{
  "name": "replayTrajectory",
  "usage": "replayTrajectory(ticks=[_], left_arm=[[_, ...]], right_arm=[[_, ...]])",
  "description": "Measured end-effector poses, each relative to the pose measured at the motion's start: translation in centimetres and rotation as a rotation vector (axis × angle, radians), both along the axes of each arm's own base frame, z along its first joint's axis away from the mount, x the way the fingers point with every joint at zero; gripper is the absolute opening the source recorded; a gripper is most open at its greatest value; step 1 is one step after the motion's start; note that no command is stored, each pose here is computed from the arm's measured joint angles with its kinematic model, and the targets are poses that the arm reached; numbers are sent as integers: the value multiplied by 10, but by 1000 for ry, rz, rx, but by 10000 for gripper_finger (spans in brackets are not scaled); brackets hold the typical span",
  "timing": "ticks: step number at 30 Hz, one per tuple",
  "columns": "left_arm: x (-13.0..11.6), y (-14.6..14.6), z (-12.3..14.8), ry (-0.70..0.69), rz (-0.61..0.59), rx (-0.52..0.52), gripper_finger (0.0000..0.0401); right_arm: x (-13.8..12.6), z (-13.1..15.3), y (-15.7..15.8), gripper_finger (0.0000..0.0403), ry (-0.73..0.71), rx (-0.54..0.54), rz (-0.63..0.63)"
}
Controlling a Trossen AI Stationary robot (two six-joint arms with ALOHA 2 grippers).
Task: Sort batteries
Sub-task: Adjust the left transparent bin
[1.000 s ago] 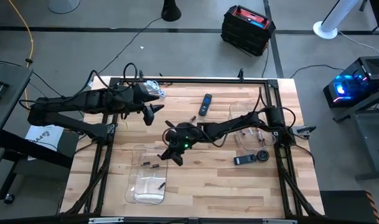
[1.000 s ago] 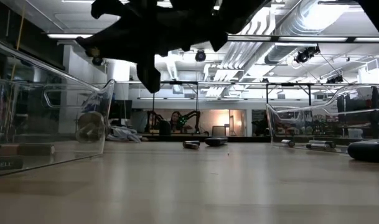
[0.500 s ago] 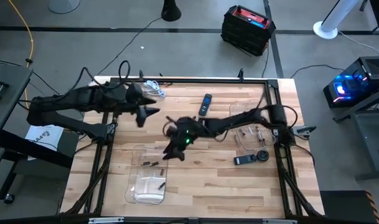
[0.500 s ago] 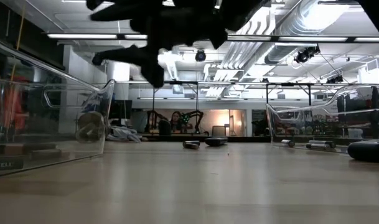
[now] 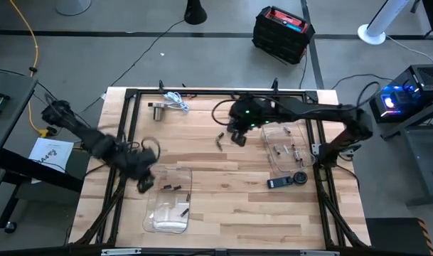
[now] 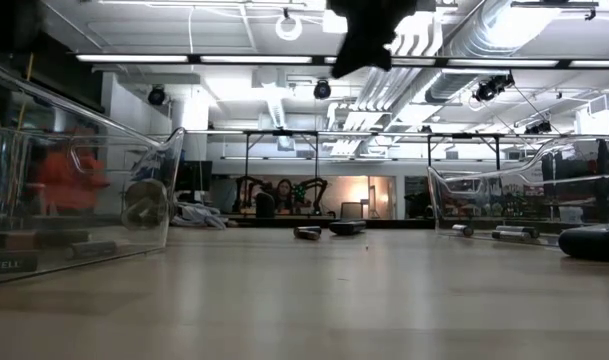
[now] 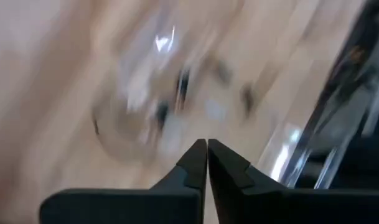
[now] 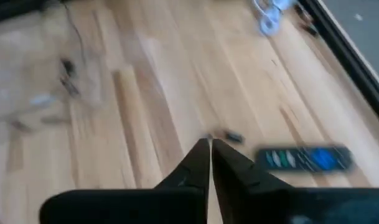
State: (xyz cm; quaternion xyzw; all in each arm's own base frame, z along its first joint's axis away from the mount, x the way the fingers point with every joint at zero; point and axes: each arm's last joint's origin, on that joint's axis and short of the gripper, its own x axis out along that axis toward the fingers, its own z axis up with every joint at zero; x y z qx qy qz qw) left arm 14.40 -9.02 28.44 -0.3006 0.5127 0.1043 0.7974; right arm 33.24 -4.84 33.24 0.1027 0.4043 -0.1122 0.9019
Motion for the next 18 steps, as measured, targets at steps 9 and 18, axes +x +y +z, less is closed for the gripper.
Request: replayTrajectory(ticks=[9, 18], left_arm=[[-36, -35, -16, 244, 21, -39, 0], [-37, -39, -78, 345, -93, -86, 0]], right_arm=[[-31, 16, -3, 1, 65, -30, -36], [-37, 12, 2, 0, 149, -29, 12]])
